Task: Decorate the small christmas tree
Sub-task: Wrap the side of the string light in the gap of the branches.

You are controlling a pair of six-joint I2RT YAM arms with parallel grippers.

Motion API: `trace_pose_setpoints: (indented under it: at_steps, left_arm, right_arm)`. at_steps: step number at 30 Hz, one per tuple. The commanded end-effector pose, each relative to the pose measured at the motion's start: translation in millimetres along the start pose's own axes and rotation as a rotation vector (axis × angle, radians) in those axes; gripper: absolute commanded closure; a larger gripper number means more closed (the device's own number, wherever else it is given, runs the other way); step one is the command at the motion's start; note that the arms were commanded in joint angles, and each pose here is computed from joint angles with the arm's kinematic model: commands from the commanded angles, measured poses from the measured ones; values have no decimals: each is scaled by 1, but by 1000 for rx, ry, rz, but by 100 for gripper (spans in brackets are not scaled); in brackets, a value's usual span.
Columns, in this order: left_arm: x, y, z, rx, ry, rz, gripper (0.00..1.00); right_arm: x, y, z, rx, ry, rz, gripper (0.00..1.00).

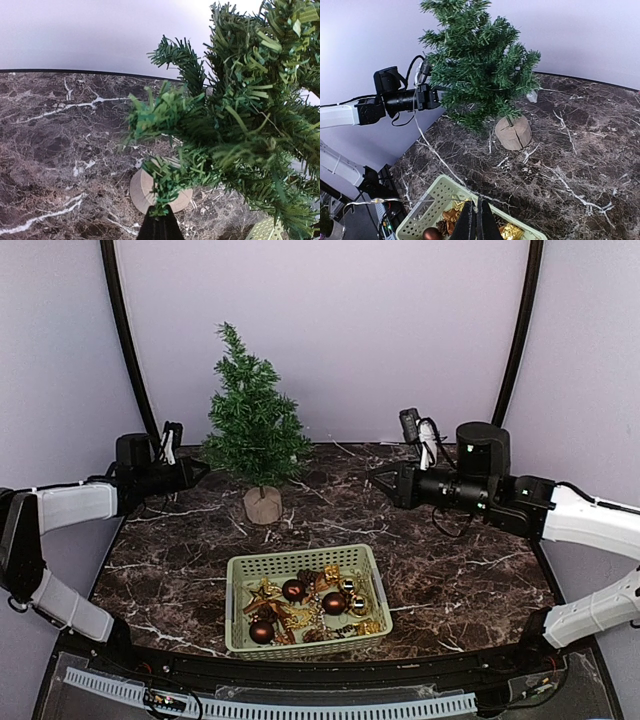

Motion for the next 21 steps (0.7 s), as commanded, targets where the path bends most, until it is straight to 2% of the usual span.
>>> trace_pose_setpoints:
  at_steps: [1,4,6,8,12,14,17,21]
  left_arm:
    - [-3,-7,-25,-88,-54,28,100]
    - [-8,-1,-31,-90,-61,2,100]
    - [-8,1,-33,-83,-64,-11,86]
    - [-4,-1,-35,-84,-75,-13,60]
    - [18,-4,-35,-71,-121,-61,37]
    - [32,-7,-30,-56,-139,-69,32]
    - [49,-23,-17,-28,-142,-28,31]
    - [51,-59,6,-44,-85,42,29]
  right_arm:
    - [-4,-7,-34,-35,-125,95,100]
    - [-9,-17,-37,-44,-130,158,100]
    - [-14,-24,-35,-51,-115,190,100]
    - [-20,-31,-31,-59,-100,204,100]
    - [-33,-43,-16,-80,-57,205,100]
    - [-39,-49,-6,-95,-32,202,100]
    - [-44,-56,6,-118,-8,194,100]
    - [-49,-67,23,-141,29,212,100]
Point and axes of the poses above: each gripper's point midway between its finger pads, its own x axis back along the fingers, its own y axis along the line the jaws close on, z = x × y, the point moved 3 cm from there along x, back along the fingers, and after that the axes turned 6 degrees about x, right-handed, at the moved point
